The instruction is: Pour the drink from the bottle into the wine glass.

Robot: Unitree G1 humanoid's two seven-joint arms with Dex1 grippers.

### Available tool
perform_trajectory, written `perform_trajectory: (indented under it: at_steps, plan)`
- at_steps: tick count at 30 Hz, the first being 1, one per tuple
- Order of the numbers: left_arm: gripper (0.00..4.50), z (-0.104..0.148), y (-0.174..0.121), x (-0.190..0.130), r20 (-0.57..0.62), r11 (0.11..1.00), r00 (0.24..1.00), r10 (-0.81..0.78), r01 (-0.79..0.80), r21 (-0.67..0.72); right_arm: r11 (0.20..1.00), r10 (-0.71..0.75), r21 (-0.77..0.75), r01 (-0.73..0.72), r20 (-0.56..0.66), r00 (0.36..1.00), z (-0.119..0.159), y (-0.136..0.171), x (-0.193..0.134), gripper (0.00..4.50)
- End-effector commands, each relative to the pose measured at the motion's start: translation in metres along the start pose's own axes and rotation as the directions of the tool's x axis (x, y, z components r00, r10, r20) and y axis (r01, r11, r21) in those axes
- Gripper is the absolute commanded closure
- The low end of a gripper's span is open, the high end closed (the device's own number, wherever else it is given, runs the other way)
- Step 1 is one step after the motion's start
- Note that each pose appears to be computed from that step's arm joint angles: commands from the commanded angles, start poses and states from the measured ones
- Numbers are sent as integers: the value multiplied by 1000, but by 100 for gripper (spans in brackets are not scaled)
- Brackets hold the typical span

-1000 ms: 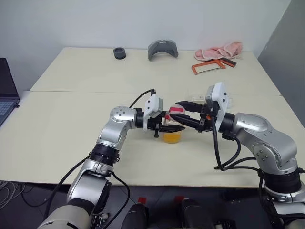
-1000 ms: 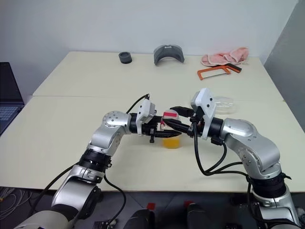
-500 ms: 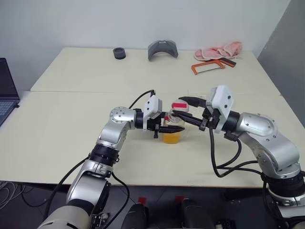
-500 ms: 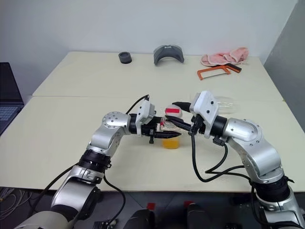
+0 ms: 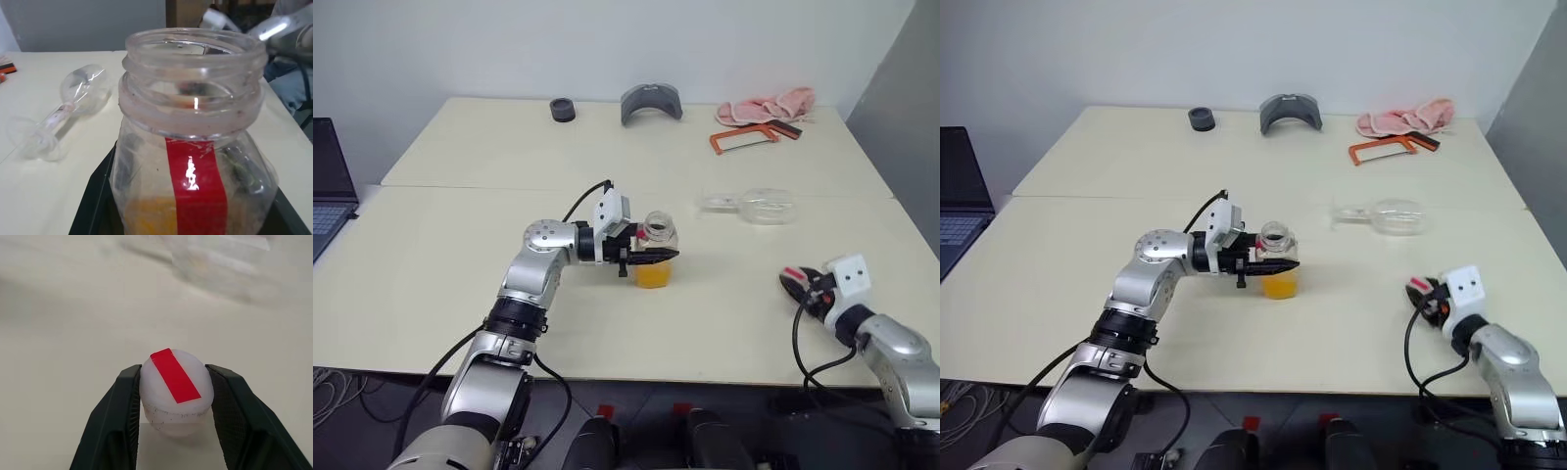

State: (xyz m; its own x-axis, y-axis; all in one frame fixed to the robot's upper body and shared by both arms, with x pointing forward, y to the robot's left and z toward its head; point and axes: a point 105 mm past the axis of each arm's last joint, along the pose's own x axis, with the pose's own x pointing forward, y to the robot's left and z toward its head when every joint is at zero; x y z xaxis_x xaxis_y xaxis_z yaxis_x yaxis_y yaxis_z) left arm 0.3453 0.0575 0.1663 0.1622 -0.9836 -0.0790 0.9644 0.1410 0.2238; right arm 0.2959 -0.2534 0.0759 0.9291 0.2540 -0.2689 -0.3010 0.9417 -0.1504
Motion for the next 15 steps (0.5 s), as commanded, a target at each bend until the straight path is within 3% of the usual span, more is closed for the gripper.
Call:
perform_trajectory:
  at_steps: [1, 4, 7, 10, 15]
  plan:
    - [280, 21, 10, -7, 58, 998, 997, 49, -51, 40, 999, 47, 0, -47, 39, 998, 14, 5, -5, 110]
    - [280, 24, 23, -18, 77, 990, 988, 137, -139, 24, 988, 141, -70, -140, 8, 990, 15, 12, -14, 3]
    - [280, 28, 37, -32, 99, 970, 966, 240, -242, 12, 960, 179, -213, -183, -37, 983, 21, 10, -21, 0]
    - [280, 30, 63, -60, 103, 898, 894, 435, -439, 15, 921, 228, -330, -206, 28, 973, 60, 14, -18, 0]
    - [280, 19, 100, -105, 46, 706, 708, 705, -706, 57, 851, 473, -353, -389, 193, 860, 121, 85, 0, 0]
